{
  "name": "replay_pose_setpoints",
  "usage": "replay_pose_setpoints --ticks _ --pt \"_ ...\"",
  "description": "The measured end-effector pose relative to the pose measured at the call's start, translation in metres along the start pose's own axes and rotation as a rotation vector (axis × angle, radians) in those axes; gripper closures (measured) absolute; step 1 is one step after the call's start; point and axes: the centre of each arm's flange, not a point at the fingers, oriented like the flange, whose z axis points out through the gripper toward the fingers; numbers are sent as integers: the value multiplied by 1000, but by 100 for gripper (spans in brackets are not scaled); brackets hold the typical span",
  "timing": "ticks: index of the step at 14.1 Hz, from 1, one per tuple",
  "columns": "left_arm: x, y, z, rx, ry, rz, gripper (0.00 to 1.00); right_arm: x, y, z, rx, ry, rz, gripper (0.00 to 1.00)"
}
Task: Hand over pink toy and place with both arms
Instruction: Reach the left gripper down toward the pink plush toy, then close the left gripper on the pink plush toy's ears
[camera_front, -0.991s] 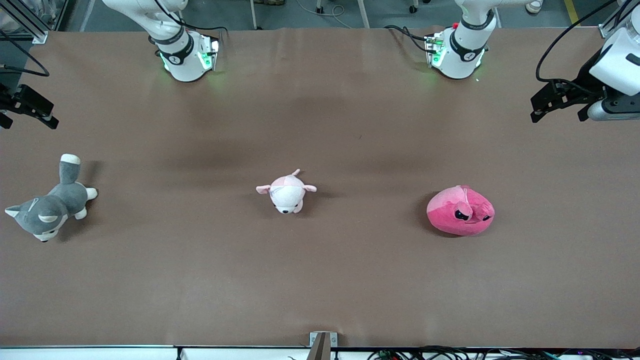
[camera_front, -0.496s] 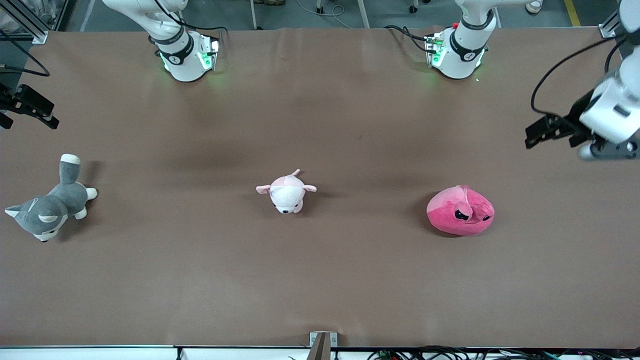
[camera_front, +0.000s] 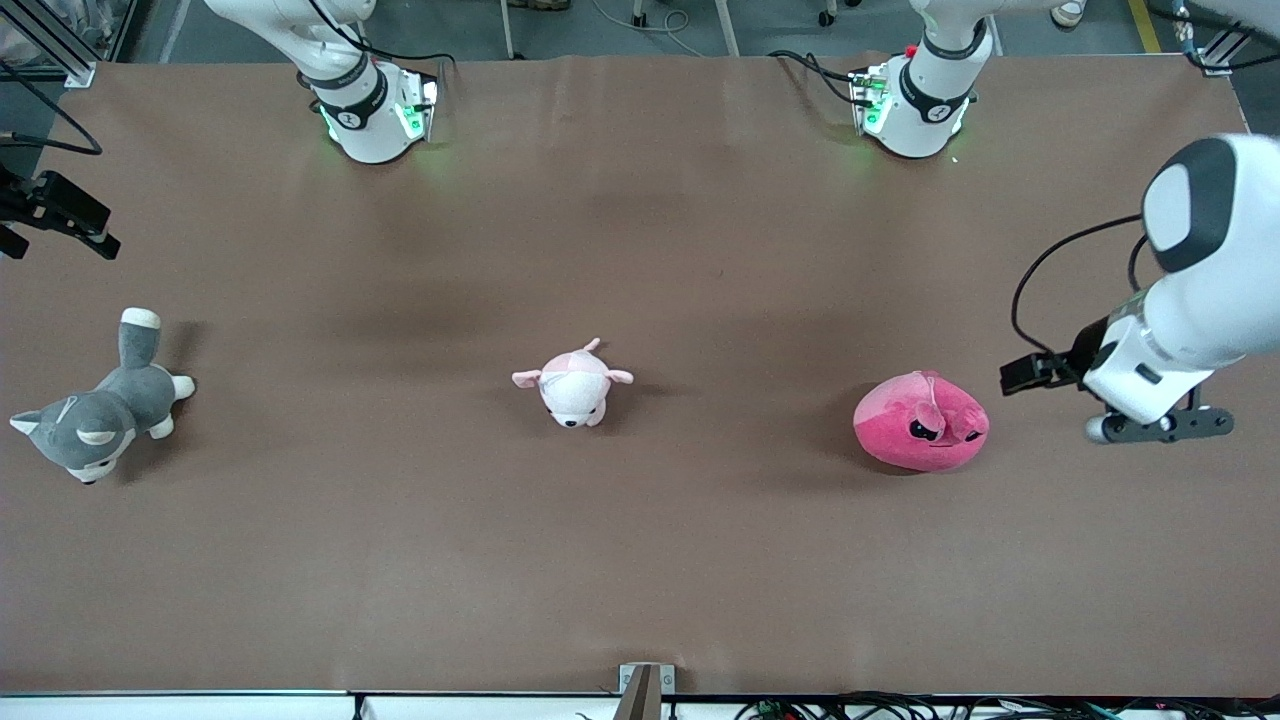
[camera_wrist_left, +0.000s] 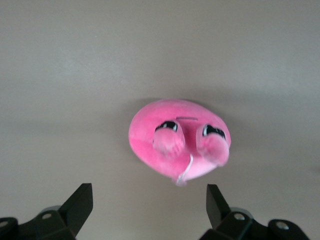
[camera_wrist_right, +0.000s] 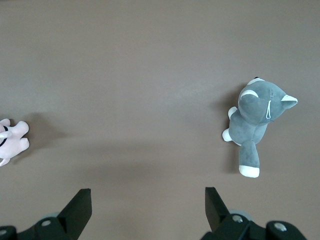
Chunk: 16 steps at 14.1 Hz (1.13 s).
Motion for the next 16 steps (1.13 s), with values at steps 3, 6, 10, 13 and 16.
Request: replay_pose_setpoints --ticks 3,6,10,13,16 --pt "3 1 47 -5 -2 -33 0 0 -1 0 0 0 -2 0" --pt "-2 1 78 -8 11 -52 2 2 -1 3 0 -6 -2 0" --pt "-2 2 90 -13 24 -72 5 5 -1 11 0 -20 -2 0" --pt "-1 3 98 -17 31 -80 21 6 -1 14 0 -25 -2 0" --pt "1 4 107 -19 28 -96 41 9 -1 20 1 -36 -3 0"
